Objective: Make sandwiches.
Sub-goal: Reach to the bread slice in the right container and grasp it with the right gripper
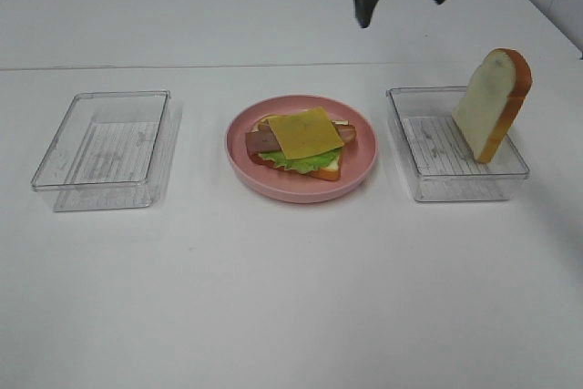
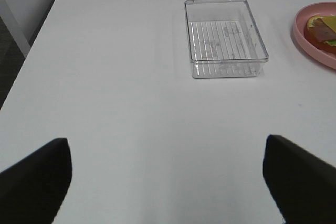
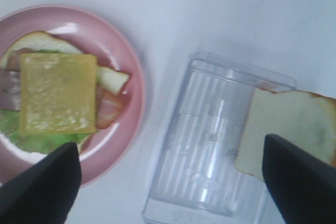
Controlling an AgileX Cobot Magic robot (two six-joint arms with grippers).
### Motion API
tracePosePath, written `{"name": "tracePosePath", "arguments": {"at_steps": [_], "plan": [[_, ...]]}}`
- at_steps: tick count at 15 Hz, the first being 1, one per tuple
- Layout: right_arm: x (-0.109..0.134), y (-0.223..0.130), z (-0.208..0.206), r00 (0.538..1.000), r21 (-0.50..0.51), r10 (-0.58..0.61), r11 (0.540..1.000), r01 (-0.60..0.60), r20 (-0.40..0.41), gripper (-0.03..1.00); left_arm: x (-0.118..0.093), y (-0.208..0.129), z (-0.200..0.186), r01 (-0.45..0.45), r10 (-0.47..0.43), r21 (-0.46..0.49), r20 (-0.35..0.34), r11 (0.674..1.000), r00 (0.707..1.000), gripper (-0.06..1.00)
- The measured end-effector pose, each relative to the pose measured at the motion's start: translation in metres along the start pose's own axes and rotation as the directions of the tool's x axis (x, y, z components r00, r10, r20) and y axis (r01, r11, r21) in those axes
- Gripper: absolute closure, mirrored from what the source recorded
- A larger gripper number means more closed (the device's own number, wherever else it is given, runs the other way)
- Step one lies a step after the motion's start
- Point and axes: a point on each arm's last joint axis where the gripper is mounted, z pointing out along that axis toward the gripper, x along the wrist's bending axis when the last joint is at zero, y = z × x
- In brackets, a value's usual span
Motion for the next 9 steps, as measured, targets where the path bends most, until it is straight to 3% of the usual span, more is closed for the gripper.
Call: {"name": "tracePosePath", "arguments": {"at_steps": [2, 3, 4, 7, 9], "plan": [[-0.049, -0.004, -0.003, 0.994, -0.002, 0.100, 0.995, -0.100, 0.036, 0.07, 0.000, 0.000, 0.000, 0.000, 0.000, 0.000, 0.000, 1.000, 1.000, 0.04], [-0.084, -0.010, 0.000, 0.983, 0.005, 0.177, 0.984, -0.178, 0.048, 0.07, 0.000, 0.000, 0.000, 0.000, 0.000, 0.000, 0.000, 1.000, 1.000, 0.04], [-0.102, -0.015, 0.002, 0.976, 0.011, 0.213, 0.977, -0.214, 0.042, 0.07, 0.000, 0.000, 0.000, 0.000, 0.000, 0.000, 0.000, 1.000, 1.000, 0.04], [-0.146, -0.028, 0.004, 0.949, 0.022, 0.316, 0.948, -0.316, 0.008, 0.07, 0.000, 0.000, 0.000, 0.000, 0.000, 0.000, 0.000, 1.000, 1.000, 0.04], [-0.161, -0.034, 0.005, 0.936, 0.024, 0.351, 0.936, -0.350, -0.020, 0.07, 0.000, 0.000, 0.000, 0.000, 0.000, 0.000, 0.000, 1.000, 1.000, 0.04]]}}
